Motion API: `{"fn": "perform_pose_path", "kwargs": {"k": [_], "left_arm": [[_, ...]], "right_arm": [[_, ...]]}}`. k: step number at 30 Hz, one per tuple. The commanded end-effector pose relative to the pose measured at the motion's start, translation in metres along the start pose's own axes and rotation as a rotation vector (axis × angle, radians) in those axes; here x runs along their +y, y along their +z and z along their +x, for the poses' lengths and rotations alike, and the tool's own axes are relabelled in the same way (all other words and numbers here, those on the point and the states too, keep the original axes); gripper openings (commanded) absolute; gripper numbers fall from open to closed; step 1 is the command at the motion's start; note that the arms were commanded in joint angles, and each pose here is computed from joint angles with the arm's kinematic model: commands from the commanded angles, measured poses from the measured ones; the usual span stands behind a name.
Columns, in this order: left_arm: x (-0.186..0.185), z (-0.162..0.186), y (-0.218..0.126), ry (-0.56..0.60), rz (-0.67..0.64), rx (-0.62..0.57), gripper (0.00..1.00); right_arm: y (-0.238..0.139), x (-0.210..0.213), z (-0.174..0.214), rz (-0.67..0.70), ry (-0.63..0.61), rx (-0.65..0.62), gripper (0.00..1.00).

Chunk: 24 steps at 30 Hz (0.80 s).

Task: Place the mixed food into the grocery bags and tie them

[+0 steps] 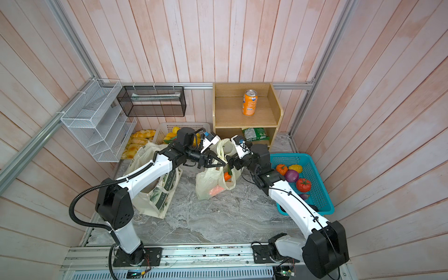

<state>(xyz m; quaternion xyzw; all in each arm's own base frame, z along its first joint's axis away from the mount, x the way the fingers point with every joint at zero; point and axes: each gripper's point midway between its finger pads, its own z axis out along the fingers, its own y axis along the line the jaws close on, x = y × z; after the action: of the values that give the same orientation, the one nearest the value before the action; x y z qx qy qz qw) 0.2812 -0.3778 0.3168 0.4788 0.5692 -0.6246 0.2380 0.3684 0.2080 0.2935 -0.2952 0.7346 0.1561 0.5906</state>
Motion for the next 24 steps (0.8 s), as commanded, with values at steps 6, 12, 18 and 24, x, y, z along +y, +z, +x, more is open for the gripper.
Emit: {"fn": "perform_pose_path", "kwargs": {"k": [6, 12, 18, 24], "left_arm": [[-0.001, -0.005, -0.001, 0.029, -0.013, 0.009, 0.00], [0.019, -0.007, -0.009, 0.059, -0.179, -0.032, 0.00], [0.033, -0.007, -0.022, 0.043, -0.327, -0.089, 0.04], [0.060, -0.003, -0.033, -0.045, -0.481, -0.134, 0.15]], "right_arm": [[0.001, 0.011, -0.013, -0.084, 0.036, -0.036, 0.17], [-0.022, 0.011, 0.008, -0.035, 0.148, -0.032, 0.00], [-0.046, -0.008, 0.033, 0.122, 0.298, 0.024, 0.00], [-0.070, -0.016, 0.045, 0.210, 0.416, 0.034, 0.00]]}}
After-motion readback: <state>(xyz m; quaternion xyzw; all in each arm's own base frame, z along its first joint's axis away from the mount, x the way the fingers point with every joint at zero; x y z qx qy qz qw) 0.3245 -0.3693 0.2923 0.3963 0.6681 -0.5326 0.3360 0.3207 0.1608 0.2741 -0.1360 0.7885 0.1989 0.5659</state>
